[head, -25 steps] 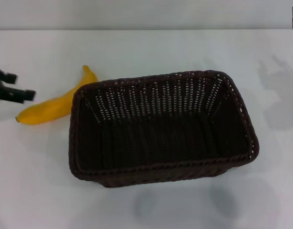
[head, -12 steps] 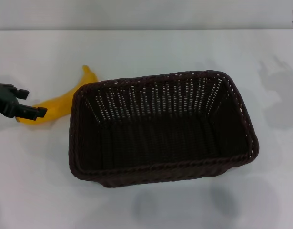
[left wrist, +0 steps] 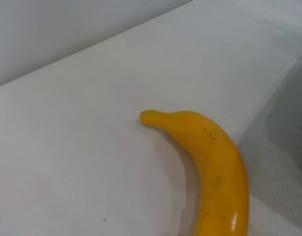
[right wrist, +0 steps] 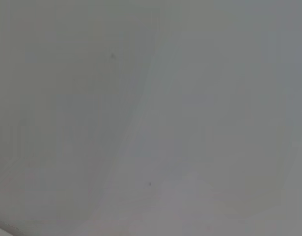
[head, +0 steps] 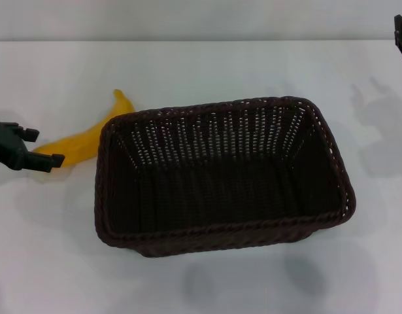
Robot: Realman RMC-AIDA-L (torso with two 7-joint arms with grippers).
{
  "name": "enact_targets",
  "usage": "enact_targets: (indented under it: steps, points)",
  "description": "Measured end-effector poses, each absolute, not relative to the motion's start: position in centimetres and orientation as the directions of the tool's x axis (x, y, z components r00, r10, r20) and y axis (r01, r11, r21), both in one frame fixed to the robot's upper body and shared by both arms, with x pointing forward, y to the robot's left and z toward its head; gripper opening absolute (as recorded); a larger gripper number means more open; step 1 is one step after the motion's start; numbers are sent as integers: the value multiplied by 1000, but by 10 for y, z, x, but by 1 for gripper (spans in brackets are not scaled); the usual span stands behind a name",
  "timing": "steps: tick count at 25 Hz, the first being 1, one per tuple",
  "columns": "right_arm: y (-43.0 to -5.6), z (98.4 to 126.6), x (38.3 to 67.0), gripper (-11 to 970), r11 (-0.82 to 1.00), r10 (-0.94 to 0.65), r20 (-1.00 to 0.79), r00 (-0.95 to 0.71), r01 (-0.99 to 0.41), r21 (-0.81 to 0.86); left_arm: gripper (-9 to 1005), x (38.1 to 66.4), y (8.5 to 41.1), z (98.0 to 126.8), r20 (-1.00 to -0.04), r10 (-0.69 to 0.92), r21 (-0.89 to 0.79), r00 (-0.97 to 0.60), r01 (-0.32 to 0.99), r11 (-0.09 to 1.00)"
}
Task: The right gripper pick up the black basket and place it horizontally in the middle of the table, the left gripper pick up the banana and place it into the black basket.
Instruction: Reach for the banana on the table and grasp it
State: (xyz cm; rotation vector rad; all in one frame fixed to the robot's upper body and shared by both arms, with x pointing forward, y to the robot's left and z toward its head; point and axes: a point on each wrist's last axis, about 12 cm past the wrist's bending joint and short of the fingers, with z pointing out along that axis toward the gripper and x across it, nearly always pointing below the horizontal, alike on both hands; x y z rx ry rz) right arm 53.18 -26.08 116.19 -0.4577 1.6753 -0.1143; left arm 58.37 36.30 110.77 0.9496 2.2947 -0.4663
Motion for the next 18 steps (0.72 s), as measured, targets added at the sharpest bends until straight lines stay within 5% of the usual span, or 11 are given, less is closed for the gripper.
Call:
enact_targets:
  steps: [18]
  points:
    - [-261, 1159, 533, 385, 908, -375, -918, -132, -253, -335, 787, 584, 356, 1091, -673, 503, -57, -542, 717, 695]
